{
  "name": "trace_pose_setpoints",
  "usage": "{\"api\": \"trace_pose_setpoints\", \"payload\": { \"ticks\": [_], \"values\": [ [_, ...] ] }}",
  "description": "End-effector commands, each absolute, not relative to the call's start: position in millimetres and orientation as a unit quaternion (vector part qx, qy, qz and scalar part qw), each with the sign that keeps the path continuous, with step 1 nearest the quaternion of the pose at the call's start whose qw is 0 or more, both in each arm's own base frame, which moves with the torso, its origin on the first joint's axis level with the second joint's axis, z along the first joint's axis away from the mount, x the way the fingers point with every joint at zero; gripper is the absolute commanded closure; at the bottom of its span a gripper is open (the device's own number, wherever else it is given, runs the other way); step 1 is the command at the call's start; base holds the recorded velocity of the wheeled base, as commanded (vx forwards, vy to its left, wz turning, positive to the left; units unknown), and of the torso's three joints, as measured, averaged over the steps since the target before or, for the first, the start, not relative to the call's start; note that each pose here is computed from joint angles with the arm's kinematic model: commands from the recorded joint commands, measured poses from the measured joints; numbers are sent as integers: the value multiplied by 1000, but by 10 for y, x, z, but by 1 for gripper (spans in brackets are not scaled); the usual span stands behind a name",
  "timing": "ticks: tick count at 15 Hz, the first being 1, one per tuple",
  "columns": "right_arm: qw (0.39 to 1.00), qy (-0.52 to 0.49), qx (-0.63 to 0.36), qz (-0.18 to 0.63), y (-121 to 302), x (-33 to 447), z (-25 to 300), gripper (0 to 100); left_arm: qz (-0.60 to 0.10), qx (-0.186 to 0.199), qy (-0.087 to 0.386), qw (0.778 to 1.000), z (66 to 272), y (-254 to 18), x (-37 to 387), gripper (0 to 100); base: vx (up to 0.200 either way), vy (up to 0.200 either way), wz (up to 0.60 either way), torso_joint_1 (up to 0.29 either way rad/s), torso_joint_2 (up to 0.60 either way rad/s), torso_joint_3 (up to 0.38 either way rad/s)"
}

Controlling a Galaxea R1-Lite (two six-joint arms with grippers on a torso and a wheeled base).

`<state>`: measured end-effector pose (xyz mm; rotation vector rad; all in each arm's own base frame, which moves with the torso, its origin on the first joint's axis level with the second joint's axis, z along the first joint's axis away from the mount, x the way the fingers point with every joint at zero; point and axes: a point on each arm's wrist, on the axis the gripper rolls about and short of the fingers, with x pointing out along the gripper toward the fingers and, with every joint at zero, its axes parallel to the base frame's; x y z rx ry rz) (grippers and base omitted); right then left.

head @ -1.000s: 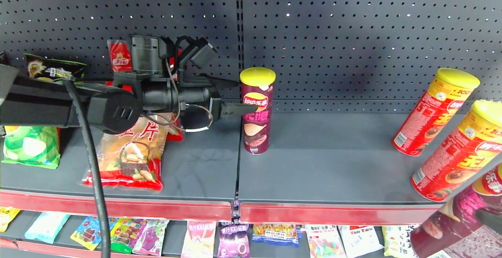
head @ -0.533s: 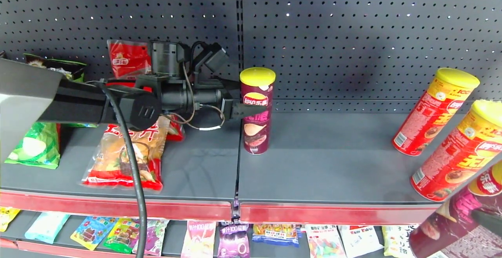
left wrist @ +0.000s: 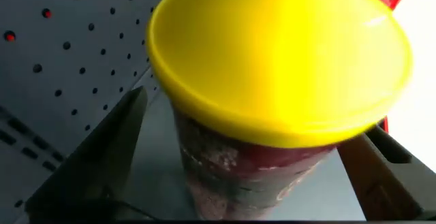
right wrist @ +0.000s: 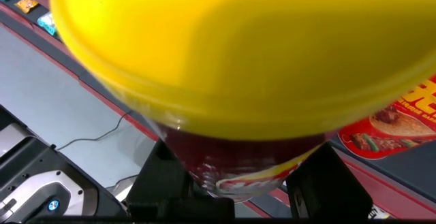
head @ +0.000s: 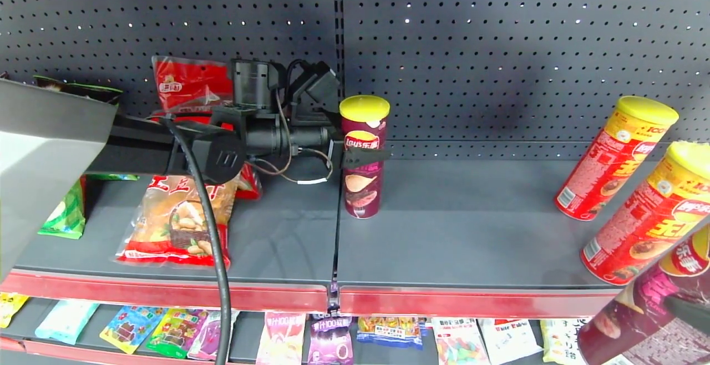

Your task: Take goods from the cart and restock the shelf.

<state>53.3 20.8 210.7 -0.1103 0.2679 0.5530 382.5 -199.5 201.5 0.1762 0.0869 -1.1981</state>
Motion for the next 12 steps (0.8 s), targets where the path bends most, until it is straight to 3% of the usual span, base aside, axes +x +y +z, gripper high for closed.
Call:
{"api": "trace_pose_setpoints", "payload": {
  "ticks": [1,7,12],
  "values": [
    [951,132,-55,273,208,534,2108,100,-562,82,42,822,2014,-1998,3825,100,0,0,0,0,0,0],
    [950,141,-54,273,209,536,2056,100,-558,63,50,826,2228,-2068,3467,100,0,0,0,0,0,0],
    [950,141,-54,274,214,554,2074,100,-564,62,75,820,2201,-2048,3089,100,0,0,0,0,0,0]
  ]
}}
